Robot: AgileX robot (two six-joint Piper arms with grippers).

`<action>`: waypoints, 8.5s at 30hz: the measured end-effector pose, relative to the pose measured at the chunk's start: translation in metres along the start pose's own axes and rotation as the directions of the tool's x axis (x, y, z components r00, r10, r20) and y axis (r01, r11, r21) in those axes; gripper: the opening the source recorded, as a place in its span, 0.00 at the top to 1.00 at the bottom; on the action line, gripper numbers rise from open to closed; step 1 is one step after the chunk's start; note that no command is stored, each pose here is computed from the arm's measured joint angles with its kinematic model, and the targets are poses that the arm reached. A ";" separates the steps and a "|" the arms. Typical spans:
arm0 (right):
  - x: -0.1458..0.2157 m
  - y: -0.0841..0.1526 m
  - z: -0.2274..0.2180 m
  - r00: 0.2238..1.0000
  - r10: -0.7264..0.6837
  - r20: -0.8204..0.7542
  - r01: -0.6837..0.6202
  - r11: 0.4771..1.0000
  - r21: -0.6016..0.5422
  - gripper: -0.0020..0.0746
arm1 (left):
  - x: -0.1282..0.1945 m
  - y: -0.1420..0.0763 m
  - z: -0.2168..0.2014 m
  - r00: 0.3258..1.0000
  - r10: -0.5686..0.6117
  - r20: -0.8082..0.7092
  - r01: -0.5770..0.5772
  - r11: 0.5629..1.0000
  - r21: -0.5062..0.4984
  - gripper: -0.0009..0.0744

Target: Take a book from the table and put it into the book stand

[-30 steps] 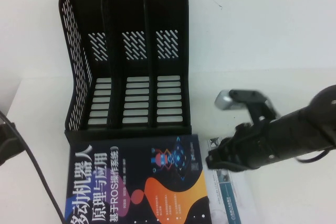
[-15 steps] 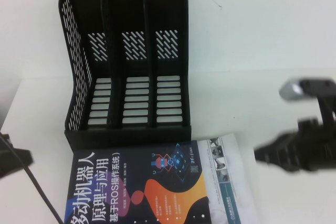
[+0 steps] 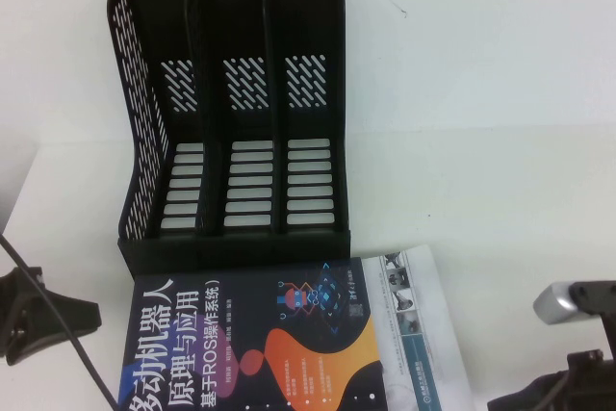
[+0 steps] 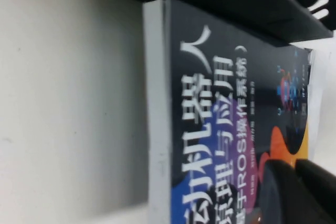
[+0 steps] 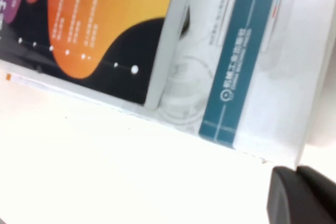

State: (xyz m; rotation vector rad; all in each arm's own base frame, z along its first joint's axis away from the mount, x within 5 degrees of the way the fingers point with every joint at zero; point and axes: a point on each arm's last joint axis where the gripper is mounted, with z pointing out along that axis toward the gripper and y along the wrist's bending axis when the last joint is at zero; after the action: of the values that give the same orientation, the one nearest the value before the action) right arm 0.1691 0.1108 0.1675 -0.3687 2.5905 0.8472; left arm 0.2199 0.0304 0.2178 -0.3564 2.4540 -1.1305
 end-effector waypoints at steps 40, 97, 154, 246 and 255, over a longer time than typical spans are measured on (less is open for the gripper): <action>0.000 0.005 0.000 0.999 -0.008 0.040 0.011 0.998 -0.062 0.97 | -0.001 0.055 0.102 0.937 -0.256 -0.238 0.309 0.924 0.223 0.83; 0.000 0.005 0.000 0.999 -0.032 0.044 0.034 0.997 -0.062 0.97 | -0.129 -0.264 0.057 0.933 0.286 0.219 -0.239 0.946 -0.218 0.83; -0.008 -0.003 0.010 0.998 0.019 0.056 -0.018 1.000 -0.019 0.97 | -0.097 -0.291 -0.003 0.742 0.615 0.268 -0.487 0.768 -0.415 0.99; 0.059 0.030 -0.183 0.866 -0.378 0.328 0.172 0.840 0.514 0.98 | 0.170 0.023 -0.035 0.572 0.577 0.583 -0.234 0.796 -0.559 0.99; 0.059 0.030 -0.183 0.868 -0.376 0.325 0.172 0.840 0.515 0.98 | 0.171 0.022 -0.034 0.571 0.592 0.569 -0.262 0.788 -0.557 0.99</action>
State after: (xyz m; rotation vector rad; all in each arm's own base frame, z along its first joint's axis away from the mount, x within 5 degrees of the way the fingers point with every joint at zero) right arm 0.0542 0.0151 0.2926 -0.3641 2.1655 0.1445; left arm 0.0521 0.0003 0.1766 -0.2182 1.8454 -0.1448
